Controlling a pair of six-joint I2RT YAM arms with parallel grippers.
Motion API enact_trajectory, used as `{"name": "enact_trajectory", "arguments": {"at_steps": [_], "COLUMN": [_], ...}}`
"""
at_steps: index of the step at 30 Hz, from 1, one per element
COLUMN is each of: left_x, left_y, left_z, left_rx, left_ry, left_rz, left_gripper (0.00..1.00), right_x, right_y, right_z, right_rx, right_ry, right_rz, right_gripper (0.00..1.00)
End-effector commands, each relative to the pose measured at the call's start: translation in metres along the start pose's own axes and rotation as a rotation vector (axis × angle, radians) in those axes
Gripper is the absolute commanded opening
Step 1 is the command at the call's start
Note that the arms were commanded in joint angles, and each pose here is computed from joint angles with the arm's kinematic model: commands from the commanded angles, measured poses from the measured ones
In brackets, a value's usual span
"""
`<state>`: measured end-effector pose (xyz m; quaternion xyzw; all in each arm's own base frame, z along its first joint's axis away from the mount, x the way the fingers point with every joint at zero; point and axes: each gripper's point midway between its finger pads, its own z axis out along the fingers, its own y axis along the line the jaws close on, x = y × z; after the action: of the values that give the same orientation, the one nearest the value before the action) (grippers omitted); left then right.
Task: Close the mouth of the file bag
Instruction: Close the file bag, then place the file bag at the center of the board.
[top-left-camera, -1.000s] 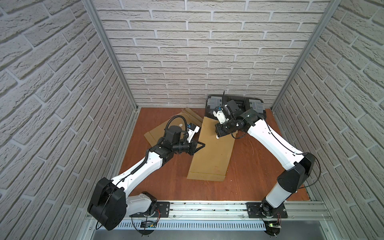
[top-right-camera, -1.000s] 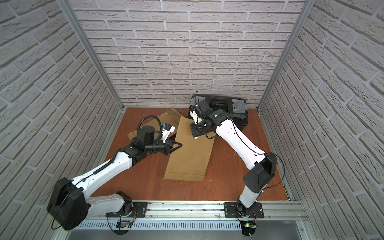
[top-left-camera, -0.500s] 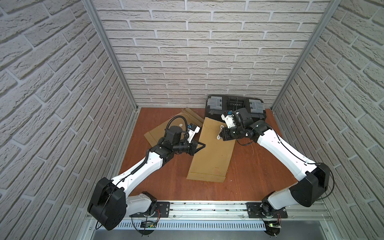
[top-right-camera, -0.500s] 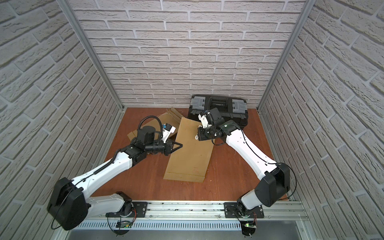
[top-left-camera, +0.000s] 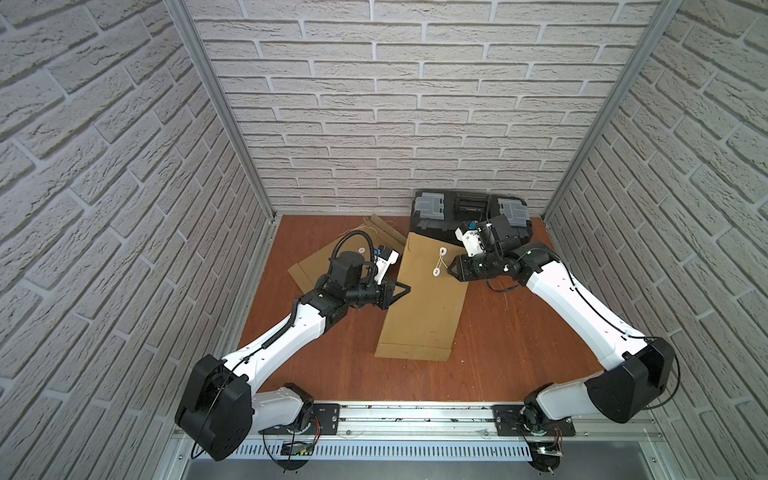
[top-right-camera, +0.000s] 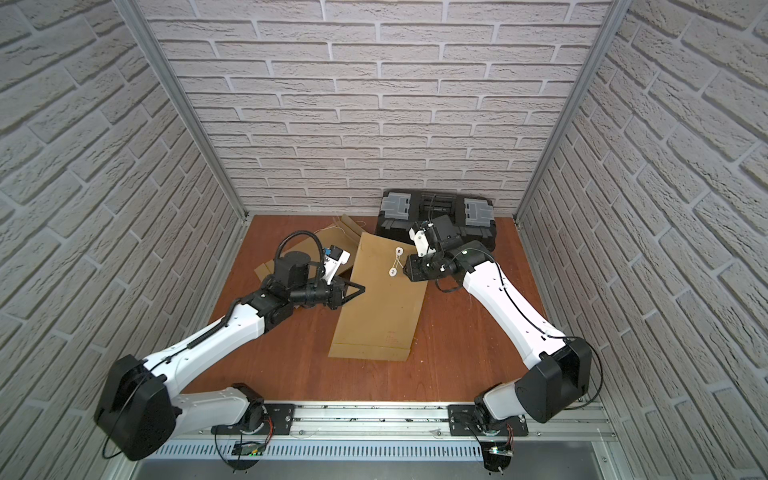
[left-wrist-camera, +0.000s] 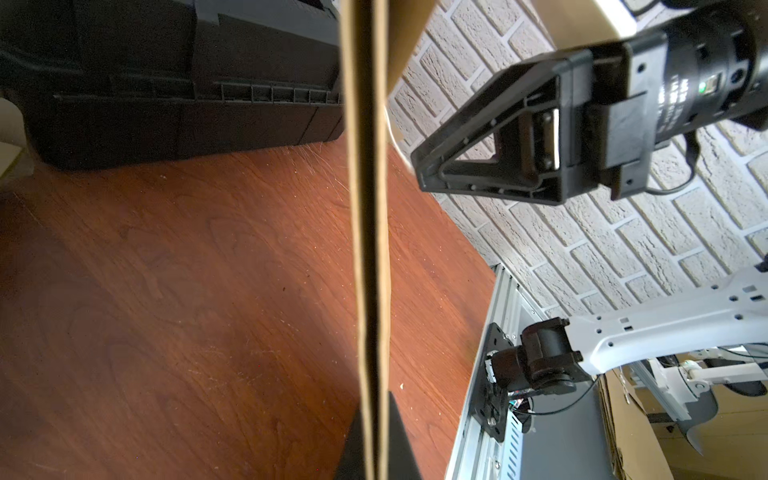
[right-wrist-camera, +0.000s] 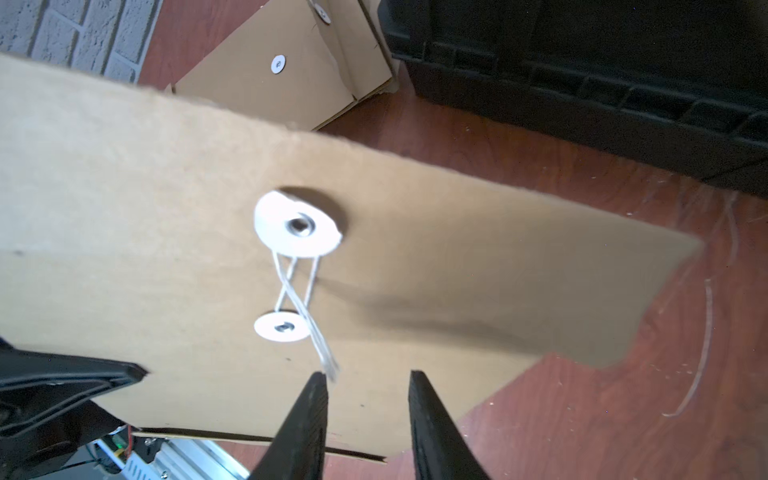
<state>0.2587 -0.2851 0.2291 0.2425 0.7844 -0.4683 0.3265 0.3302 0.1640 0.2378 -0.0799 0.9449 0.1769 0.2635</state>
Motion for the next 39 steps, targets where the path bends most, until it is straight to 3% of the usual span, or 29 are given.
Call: {"name": "enact_trajectory", "arguments": {"at_steps": [1,4,10,22,27,33,35,39], "left_x": [-0.017,-0.014,-0.002,0.018,0.037,0.057,0.058,0.062], "left_y": [-0.008,-0.008,-0.011,-0.021,-0.022,-0.013,-0.01,-0.004], "left_z": [0.004,0.021,0.071,0.245,0.283,0.303,0.305,0.297], "left_rx": [0.019,0.024,0.052,0.104,0.069,-0.016,-0.037,-0.107], "left_ry": [-0.098,-0.138,-0.226,-0.107,-0.034,0.057,0.069,0.118], "left_rz": [-0.012,-0.112,-0.308,-0.386,-0.396,-0.387,-0.392,-0.345], "left_gripper": [0.0,0.0,0.0,0.0,0.0,0.0,0.09,0.42], "right_x": [-0.004,-0.007,-0.022,-0.035,-0.04,-0.041,-0.04,-0.038], "right_y": [-0.009,-0.018,-0.032,-0.052,-0.061,-0.065,-0.065,-0.066], "right_z": [-0.026,-0.037,-0.054,-0.071,-0.082,-0.077,-0.071,-0.061], "right_rx": [0.024,0.034,0.071,0.152,0.173,0.173,0.163,0.158], "right_ry": [-0.063,-0.108,-0.199,-0.276,-0.311,-0.311,-0.301,-0.275], "right_rz": [-0.001,0.034,0.069,0.076,0.088,0.102,0.105,0.112], "right_gripper": [0.46,0.56,0.58,0.58,0.58,0.58,0.58,0.58]}}
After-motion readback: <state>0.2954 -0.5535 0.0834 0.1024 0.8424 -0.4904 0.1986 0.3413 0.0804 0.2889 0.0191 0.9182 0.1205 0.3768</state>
